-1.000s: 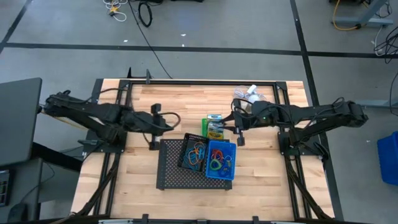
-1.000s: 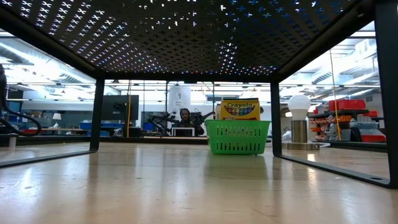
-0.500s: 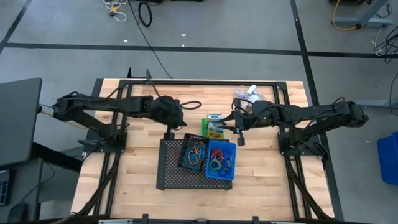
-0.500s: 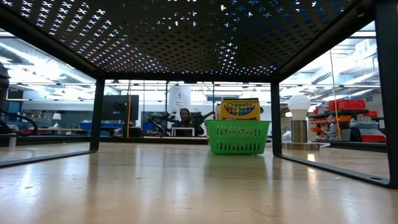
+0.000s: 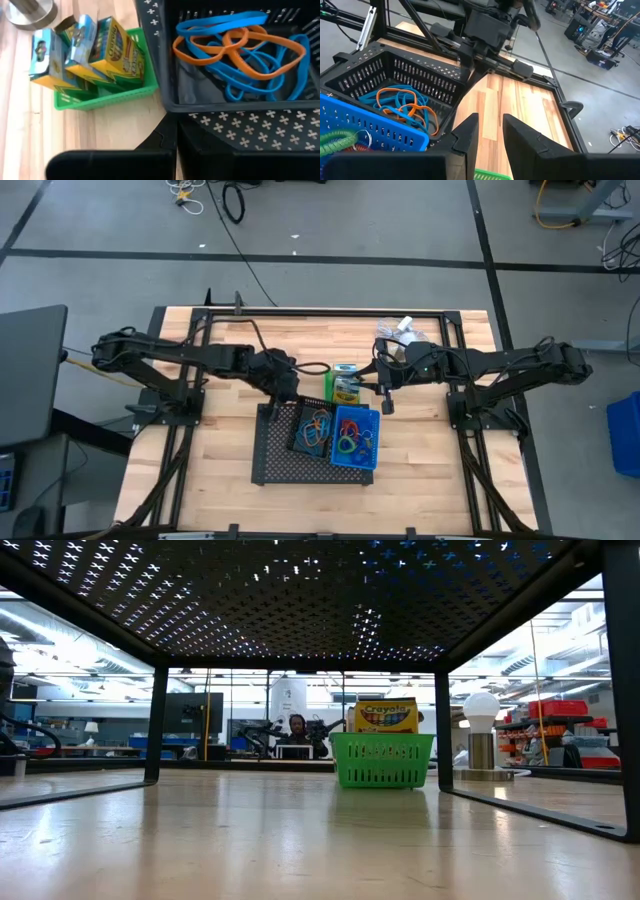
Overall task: Pick & Place Office Desk Supplies
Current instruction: Put the black bin with the rubber bands on the shelf
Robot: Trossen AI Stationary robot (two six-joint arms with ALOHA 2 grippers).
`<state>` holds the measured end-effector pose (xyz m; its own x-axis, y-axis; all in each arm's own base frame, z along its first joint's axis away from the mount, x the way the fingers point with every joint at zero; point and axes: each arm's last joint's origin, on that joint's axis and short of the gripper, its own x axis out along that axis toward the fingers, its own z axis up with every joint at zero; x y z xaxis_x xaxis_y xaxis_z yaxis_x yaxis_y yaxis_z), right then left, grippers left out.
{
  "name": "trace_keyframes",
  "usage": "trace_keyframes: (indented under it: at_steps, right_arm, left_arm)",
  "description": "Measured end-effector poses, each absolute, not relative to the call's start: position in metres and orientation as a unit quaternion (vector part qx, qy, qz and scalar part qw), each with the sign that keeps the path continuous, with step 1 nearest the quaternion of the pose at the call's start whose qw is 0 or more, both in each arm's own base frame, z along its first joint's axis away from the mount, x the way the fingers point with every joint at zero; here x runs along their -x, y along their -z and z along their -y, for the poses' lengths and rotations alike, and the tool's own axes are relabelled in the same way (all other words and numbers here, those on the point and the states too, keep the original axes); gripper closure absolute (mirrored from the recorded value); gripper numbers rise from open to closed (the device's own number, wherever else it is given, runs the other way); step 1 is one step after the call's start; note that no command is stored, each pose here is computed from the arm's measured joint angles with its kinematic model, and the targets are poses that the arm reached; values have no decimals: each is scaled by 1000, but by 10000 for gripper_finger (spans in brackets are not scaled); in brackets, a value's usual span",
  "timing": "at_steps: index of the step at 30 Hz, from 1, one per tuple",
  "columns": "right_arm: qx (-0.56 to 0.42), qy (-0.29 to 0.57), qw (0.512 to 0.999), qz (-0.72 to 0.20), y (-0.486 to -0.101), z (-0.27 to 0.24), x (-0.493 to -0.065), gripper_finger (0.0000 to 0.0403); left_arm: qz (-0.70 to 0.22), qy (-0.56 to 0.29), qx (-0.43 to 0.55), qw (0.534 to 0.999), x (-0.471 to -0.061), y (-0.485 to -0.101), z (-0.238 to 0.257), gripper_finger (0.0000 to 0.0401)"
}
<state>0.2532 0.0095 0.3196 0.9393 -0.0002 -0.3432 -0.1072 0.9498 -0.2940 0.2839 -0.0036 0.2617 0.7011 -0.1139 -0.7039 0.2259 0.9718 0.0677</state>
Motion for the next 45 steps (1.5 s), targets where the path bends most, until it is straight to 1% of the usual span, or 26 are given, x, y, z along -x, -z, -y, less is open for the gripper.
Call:
trace_keyframes:
  at_steps: [5, 9, 12, 19, 33, 39, 45]
  right_arm:
    - [156, -28, 972, -172, -320, -10, -253, 307]
    - [156, -28, 972, -172, -320, -10, -253, 307]
    - [156, -28, 972, -172, -320, -10, -253, 307]
    - [156, -29, 972, -172, -320, -10, -253, 307]
    - [156, -29, 972, -172, -320, -10, -253, 307]
    - [156, -27, 972, -172, -320, -9, -253, 307]
    - [156, -26, 973, -168, -320, -9, -253, 307]
  left_arm:
    - [-375, 92, -64, 920, -284, -262, 4, 400]
    - [-373, 117, -44, 920, -284, -262, 6, 400]
    - [-374, 120, -40, 919, -283, -262, 9, 400]
    - [-407, 105, -41, 906, -279, -257, 16, 400]
    - [-407, 161, -33, 898, -275, -258, 43, 400]
    - [-385, 193, -27, 902, -277, -261, 53, 400]
    - [-373, 201, -22, 905, -278, -263, 55, 400]
